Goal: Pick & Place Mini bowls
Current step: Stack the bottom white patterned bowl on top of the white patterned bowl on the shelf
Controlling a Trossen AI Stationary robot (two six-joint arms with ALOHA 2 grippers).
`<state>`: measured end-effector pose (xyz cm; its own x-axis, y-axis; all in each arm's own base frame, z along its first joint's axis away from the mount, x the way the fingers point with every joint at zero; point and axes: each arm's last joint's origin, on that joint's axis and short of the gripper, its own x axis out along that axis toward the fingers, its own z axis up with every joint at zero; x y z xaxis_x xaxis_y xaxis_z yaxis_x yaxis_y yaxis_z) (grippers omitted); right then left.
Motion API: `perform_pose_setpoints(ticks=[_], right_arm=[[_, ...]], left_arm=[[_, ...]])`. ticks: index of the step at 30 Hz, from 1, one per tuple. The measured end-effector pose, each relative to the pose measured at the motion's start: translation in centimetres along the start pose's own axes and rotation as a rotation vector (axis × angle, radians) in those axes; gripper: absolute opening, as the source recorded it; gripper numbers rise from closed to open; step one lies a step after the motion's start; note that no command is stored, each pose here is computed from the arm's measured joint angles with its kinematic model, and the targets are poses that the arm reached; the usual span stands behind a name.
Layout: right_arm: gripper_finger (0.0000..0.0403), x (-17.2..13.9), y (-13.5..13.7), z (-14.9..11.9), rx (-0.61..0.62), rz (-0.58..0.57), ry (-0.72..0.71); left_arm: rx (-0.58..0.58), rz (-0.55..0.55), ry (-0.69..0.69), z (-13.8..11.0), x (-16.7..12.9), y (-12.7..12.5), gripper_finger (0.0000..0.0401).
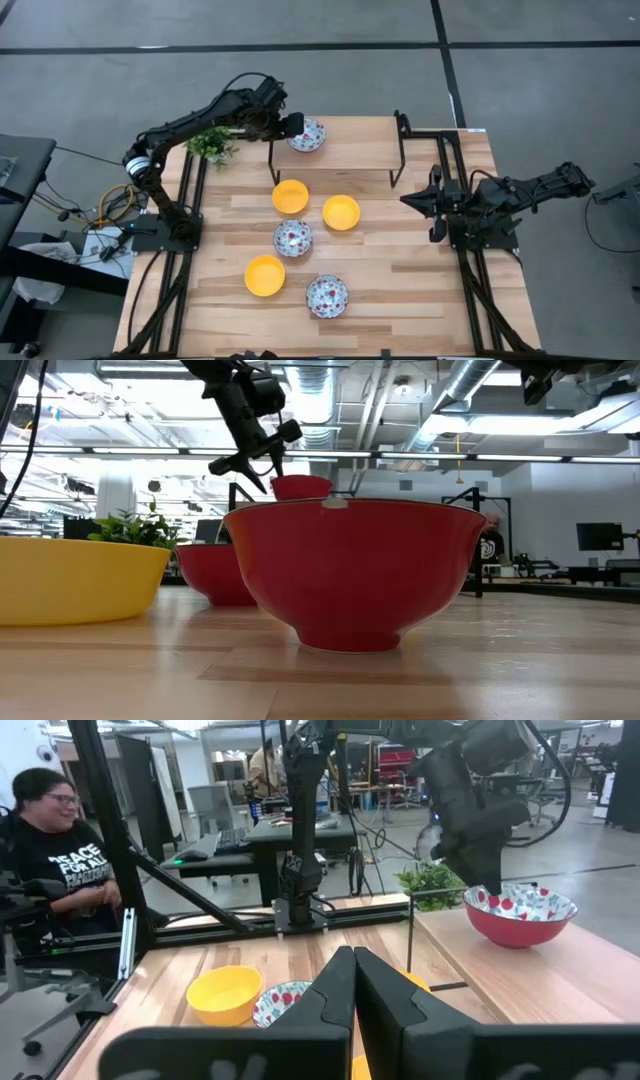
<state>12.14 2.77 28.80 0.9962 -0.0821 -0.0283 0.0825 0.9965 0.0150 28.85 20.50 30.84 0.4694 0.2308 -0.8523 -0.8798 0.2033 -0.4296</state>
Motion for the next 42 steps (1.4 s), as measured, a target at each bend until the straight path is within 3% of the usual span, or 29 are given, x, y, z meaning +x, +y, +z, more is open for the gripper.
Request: perform_pose_setpoints(ticks=[8, 17, 20, 23, 31, 37, 42], right_arm=[[0.0001, -0.3, -0.1, 0.2, 0.017, 0.002, -0.016], [0.0001, -0.3, -0.2, 0.2, 0.016, 0.0, -0.017], [0.0001, -0.3, -0.2, 0.2, 0.016, 0.0, -0.017], [0.0001, -0.3, -0.2, 0.2, 0.016, 0.0, -0.017], [0.0001, -0.3, -0.2, 0.2, 0.015, 0.001, -0.017], [0.0001, -0.3, -0.1, 0.2, 0.015, 0.002, -0.017], [0.0001, -0.3, -0.1, 0.2, 0.015, 0.001, -0.016]], left_arm=[[-0.007, -0.036, -0.023, 0.1, -1.7, 0.2, 0.0171], [0.045, -0.162, -0.125, -1.4, -7.6, -0.3, 0.0171], [0.149, -0.216, -0.124, -3.2, -9.1, -1.4, 0.0171], [0.324, -0.265, -0.107, -5.8, -9.9, -3.0, 0.0171], [0.558, -0.337, -0.002, -13.7, -10.1, -6.5, 0.0171], [0.534, -0.281, 0.143, -19.1, -8.1, -6.2, 0.0163], [0.458, -0.187, 0.224, -21.5, -5.9, -4.7, 0.0159]])
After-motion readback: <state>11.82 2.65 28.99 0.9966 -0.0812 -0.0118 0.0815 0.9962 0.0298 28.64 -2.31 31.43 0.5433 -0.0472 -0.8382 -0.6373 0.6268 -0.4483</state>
